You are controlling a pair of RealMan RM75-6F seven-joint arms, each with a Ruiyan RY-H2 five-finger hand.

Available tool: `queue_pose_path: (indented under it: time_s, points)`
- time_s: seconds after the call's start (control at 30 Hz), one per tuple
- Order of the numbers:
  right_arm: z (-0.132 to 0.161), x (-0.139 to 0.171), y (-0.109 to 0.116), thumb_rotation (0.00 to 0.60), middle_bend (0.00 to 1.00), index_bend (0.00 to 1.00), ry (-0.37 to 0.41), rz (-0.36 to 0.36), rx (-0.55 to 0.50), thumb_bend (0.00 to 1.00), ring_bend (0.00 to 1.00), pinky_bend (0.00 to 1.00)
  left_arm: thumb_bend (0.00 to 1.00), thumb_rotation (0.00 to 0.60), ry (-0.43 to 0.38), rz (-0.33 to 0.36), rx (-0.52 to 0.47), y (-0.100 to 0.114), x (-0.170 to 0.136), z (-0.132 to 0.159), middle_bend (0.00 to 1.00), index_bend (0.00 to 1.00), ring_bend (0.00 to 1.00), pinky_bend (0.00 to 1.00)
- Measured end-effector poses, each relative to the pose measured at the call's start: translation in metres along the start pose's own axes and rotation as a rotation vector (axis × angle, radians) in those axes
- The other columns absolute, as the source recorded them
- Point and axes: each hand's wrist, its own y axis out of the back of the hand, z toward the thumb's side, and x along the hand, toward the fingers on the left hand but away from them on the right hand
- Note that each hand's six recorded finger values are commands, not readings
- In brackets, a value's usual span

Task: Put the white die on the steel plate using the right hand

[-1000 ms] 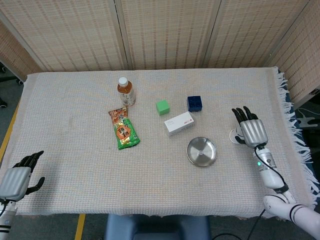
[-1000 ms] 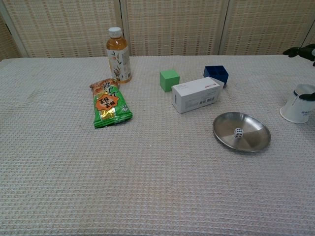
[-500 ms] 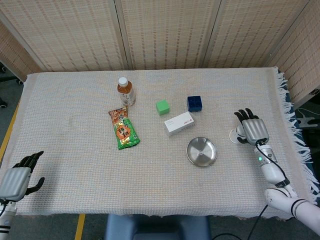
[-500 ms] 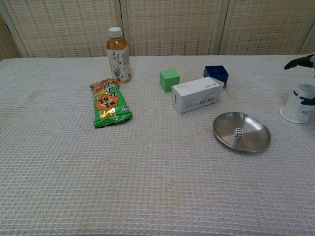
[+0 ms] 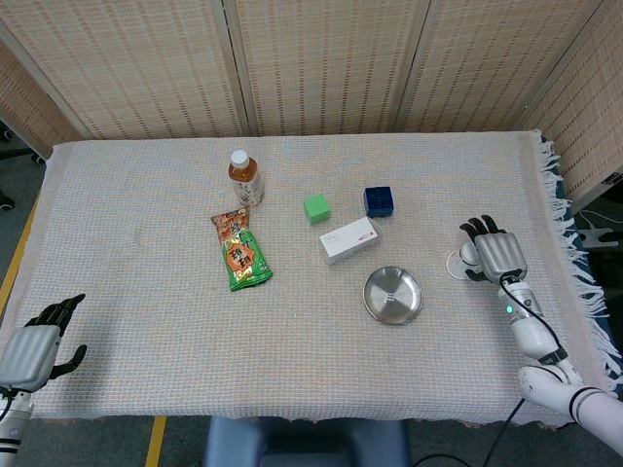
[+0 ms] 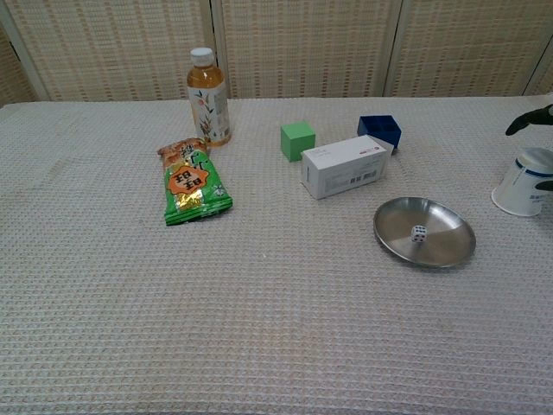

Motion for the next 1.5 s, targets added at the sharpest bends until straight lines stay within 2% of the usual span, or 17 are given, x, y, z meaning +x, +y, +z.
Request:
queue_pose_path:
  time_s: [0.2, 0.3, 0.47, 0.67, 0.83, 0.97, 1.07, 1.2, 1.3, 1.5]
  points:
    - [-0.006, -0.003, -0.01, 0.6, 0.16, 0.21, -0.016, 0.041, -0.003, 0.15, 0.08, 0.37, 0.35, 0.6, -0.003, -0.001, 0.0, 0.0, 0.0, 0.001, 0.14, 0.09, 0.16, 0.36]
    - [-0.004, -0.004, -0.012, 0.6, 0.19, 0.25, -0.011, 0.044, -0.006, 0.18, 0.14, 0.4, 0.35, 0.6, 0.001, -0.001, -0.001, 0.0, 0.0, 0.0, 0.14, 0.09, 0.16, 0.37]
    - [-0.001, -0.004, -0.01, 0.6, 0.29, 0.37, 0.003, 0.022, -0.017, 0.22, 0.23, 0.51, 0.35, 0.6, -0.001, -0.007, 0.002, -0.001, 0.0, 0.001, 0.14, 0.09, 0.16, 0.37]
    - [0.002, -0.003, -0.004, 0.6, 0.39, 0.48, 0.018, -0.031, -0.031, 0.25, 0.36, 0.59, 0.35, 0.6, 0.001, -0.008, 0.001, -0.001, 0.0, 0.001, 0.14, 0.09, 0.16, 0.37]
    - [0.009, 0.001, -0.002, 0.6, 0.41, 0.5, 0.044, -0.052, -0.053, 0.25, 0.38, 0.61, 0.35, 0.6, 0.001, -0.009, 0.003, -0.001, 0.0, 0.001, 0.14, 0.09, 0.16, 0.37]
    - [0.027, 0.01, 0.002, 0.6, 0.41, 0.5, 0.106, -0.064, -0.087, 0.25, 0.38, 0.61, 0.35, 0.6, 0.001, -0.014, 0.006, -0.002, 0.001, 0.001, 0.14, 0.09, 0.16, 0.37]
    - [0.05, 0.022, 0.007, 0.6, 0.41, 0.5, 0.182, -0.059, -0.132, 0.25, 0.38, 0.61, 0.35, 0.6, -0.001, -0.015, 0.007, -0.002, 0.001, 0.002, 0.14, 0.09, 0.16, 0.37]
    - [0.089, 0.043, 0.016, 0.6, 0.41, 0.5, 0.309, -0.015, -0.21, 0.25, 0.38, 0.61, 0.35, 0.6, -0.002, -0.012, 0.006, -0.002, 0.0, 0.002, 0.14, 0.09, 0.16, 0.37]
    - [0.113, 0.054, 0.02, 0.6, 0.41, 0.5, 0.386, 0.021, -0.23, 0.25, 0.38, 0.61, 0.35, 0.6, 0.0, -0.01, 0.001, -0.001, -0.001, 0.001, 0.14, 0.09, 0.16, 0.37]
    - [0.134, 0.05, 0.007, 0.6, 0.41, 0.5, 0.419, 0.037, -0.186, 0.25, 0.38, 0.61, 0.35, 0.6, 0.005, -0.009, -0.01, 0.0, -0.001, -0.001, 0.14, 0.09, 0.16, 0.37]
